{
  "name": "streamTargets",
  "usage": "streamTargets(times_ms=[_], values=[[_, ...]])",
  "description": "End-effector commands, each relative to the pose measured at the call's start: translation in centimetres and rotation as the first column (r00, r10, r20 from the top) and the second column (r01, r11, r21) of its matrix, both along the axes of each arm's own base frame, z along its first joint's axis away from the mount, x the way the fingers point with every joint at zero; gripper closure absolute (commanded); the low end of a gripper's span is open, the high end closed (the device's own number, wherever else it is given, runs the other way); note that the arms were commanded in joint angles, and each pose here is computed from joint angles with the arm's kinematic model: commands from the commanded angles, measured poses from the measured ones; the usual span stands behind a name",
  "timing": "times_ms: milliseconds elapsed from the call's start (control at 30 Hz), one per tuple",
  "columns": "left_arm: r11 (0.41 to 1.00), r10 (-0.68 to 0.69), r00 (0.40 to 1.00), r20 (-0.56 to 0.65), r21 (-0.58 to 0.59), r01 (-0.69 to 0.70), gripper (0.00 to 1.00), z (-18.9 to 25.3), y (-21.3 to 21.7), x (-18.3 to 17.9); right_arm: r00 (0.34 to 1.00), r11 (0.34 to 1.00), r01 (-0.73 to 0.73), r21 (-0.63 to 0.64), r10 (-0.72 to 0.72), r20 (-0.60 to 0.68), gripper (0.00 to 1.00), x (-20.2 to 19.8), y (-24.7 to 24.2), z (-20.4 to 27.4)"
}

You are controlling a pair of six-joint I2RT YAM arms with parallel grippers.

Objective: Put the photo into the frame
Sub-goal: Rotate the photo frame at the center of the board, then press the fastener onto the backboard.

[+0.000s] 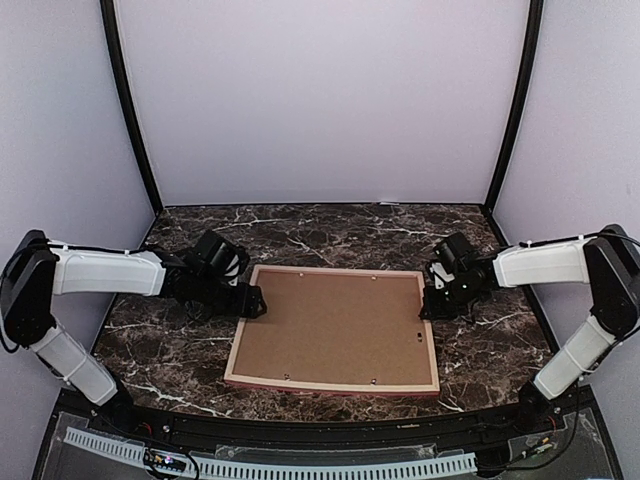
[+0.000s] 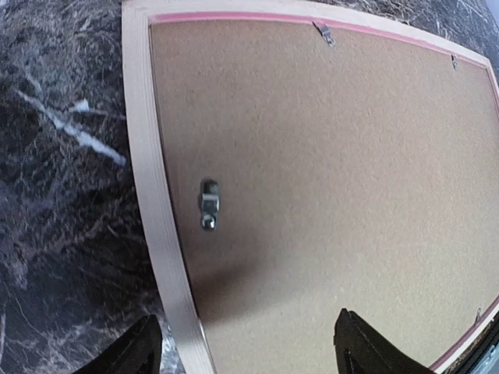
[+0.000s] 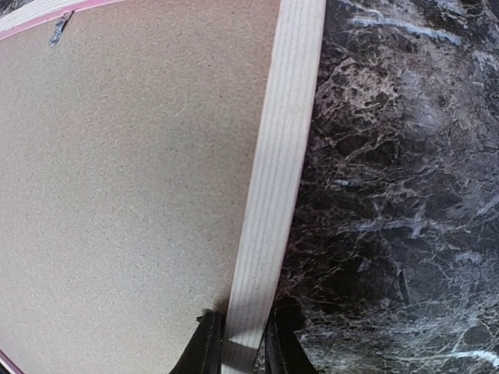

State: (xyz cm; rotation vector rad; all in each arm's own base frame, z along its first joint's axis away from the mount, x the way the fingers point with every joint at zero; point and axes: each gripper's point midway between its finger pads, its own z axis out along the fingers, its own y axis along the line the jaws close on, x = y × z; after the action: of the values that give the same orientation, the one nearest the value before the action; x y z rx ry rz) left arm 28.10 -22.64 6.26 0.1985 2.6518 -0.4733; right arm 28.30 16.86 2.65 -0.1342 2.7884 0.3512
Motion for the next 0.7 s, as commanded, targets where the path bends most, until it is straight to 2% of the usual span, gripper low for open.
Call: streamTargets(times_ms=[0,267,667], values=[[0.995,-0.023,1.000,-0.003,0.100,0.023,0.21,-0.7,1.3,2.3,0.999,0.999,-0.036,-0.017,0.036,0.015,0.81,0.8,0.2,0.0],[0.993,-0.023,1.000,0.007,0.117,0.022,0.21,-1.0,1.4,6.0,0.999,0.999,-0.041,-0.014,0.041,0.016,0.82,0.9,0.4,0.0],[0.989,-0.043,0.999,-0.026,0.139,0.047,0.25,-2.4,1.1,6.6,0.999,0.999,-0.037,-0.012,0.037,0.012,0.82,0.7,0.2,-0.1]])
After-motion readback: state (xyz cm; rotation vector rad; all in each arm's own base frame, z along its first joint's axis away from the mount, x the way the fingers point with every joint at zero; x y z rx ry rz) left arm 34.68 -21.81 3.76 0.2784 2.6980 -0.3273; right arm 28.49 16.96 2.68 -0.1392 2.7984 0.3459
